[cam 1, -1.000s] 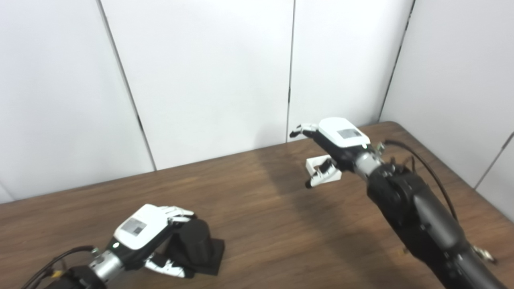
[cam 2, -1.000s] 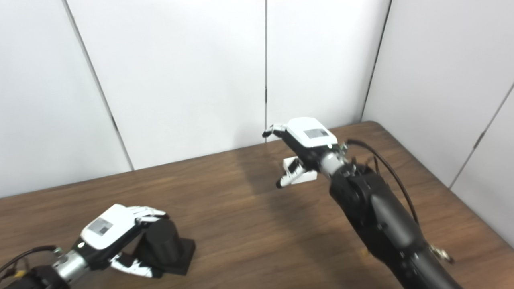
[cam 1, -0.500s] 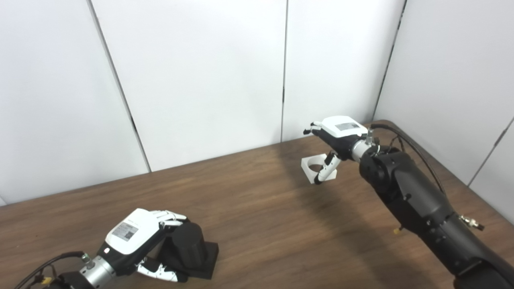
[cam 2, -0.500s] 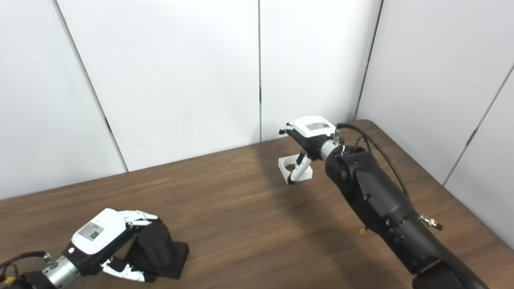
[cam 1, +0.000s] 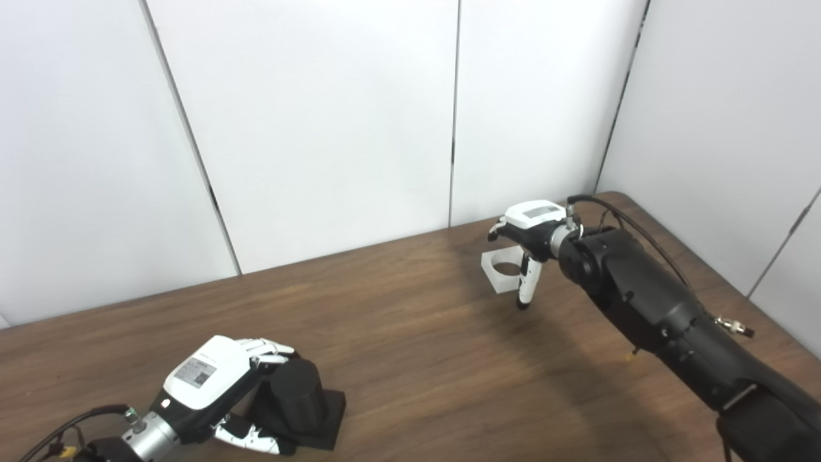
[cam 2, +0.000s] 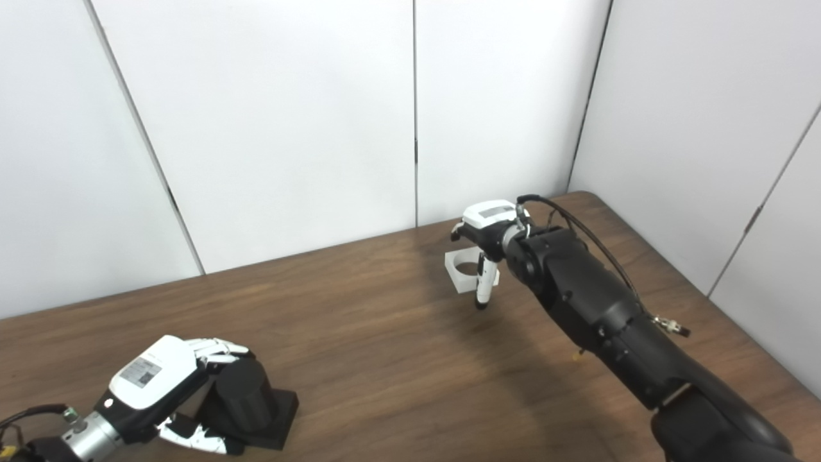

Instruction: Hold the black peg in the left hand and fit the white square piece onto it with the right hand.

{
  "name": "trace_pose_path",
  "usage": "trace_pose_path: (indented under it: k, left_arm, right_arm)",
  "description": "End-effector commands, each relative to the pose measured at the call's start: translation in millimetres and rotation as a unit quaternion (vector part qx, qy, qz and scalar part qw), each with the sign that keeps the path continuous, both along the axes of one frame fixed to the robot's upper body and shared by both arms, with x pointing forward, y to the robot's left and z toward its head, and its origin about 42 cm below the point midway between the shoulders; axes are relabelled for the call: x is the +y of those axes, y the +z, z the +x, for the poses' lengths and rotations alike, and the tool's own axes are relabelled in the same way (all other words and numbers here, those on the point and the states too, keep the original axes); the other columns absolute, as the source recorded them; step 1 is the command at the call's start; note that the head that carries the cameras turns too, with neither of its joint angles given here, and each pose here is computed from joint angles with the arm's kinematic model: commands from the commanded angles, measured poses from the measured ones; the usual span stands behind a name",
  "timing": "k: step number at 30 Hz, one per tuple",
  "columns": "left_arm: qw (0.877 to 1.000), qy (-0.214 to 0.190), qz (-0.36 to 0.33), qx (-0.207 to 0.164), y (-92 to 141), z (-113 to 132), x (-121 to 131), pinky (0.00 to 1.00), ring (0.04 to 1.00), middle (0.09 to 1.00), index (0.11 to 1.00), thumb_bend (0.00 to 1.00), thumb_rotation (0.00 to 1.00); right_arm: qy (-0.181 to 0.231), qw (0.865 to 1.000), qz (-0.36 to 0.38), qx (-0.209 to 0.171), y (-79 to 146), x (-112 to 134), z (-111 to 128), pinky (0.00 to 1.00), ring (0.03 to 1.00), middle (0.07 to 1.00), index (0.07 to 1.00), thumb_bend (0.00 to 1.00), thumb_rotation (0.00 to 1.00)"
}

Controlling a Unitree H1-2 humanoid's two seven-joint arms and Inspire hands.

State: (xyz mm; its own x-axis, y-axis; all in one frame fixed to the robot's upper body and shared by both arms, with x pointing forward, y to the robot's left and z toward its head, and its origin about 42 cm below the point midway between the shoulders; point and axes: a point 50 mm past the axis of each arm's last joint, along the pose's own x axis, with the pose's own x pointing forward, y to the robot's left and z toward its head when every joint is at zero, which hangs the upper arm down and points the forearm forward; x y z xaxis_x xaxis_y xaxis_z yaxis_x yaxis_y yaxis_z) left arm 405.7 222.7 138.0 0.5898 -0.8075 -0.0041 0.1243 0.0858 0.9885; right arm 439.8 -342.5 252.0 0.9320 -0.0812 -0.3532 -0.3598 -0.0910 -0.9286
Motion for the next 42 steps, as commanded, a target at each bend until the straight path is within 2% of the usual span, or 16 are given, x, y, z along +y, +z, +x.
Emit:
trace_pose_path:
  k: [1,9,20,26,27,29,34,42]
  left_arm:
    - [0.994,0.004,0.103,0.041,-29,-15,30,0.67,0.767,0.785,0.489,0.52,0.06]
    - [0.994,0.002,0.103,0.047,-27,-18,30,0.67,0.761,0.779,0.489,0.52,0.05]
    - [0.994,0.006,0.102,0.048,-25,-18,33,0.68,0.771,0.787,0.489,0.52,0.05]
    - [0.994,0.006,0.102,0.046,-25,-19,34,0.67,0.768,0.788,0.489,0.52,0.05]
    - [0.993,0.006,0.104,0.048,-25,-19,34,0.68,0.771,0.791,0.490,0.52,0.05]
    - [0.993,0.006,0.104,0.049,-25,-19,34,0.68,0.773,0.790,0.490,0.52,0.05]
    - [0.994,0.007,0.102,0.049,-25,-19,34,0.68,0.773,0.792,0.490,0.52,0.06]
    - [0.994,0.006,0.099,0.048,-25,-20,33,0.67,0.765,0.786,0.489,0.52,0.06]
  right_arm:
    - [-0.001,0.999,-0.028,-0.043,35,-7,12,0.86,0.920,0.951,0.863,0.98,0.16]
    - [-0.009,0.999,-0.040,-0.035,18,-5,21,0.81,0.900,0.926,0.844,0.89,0.08]
    - [-0.024,0.998,-0.039,-0.035,-3,-9,29,0.77,0.877,0.895,0.811,0.81,0.07]
    - [-0.032,0.998,-0.045,-0.035,-10,-18,32,0.72,0.827,0.845,0.648,0.75,0.09]
    - [-0.029,0.998,-0.043,-0.036,-11,-20,32,0.73,0.820,0.827,0.556,0.62,0.12]
    - [-0.025,0.998,-0.039,-0.038,-11,-21,31,0.72,0.802,0.778,0.498,0.54,0.14]
    - [-0.032,0.998,-0.035,-0.036,-9,-19,29,0.73,0.777,0.708,0.484,0.52,0.14]
    - [-0.028,0.998,-0.019,-0.045,-2,-14,27,0.73,0.767,0.713,0.483,0.52,0.13]
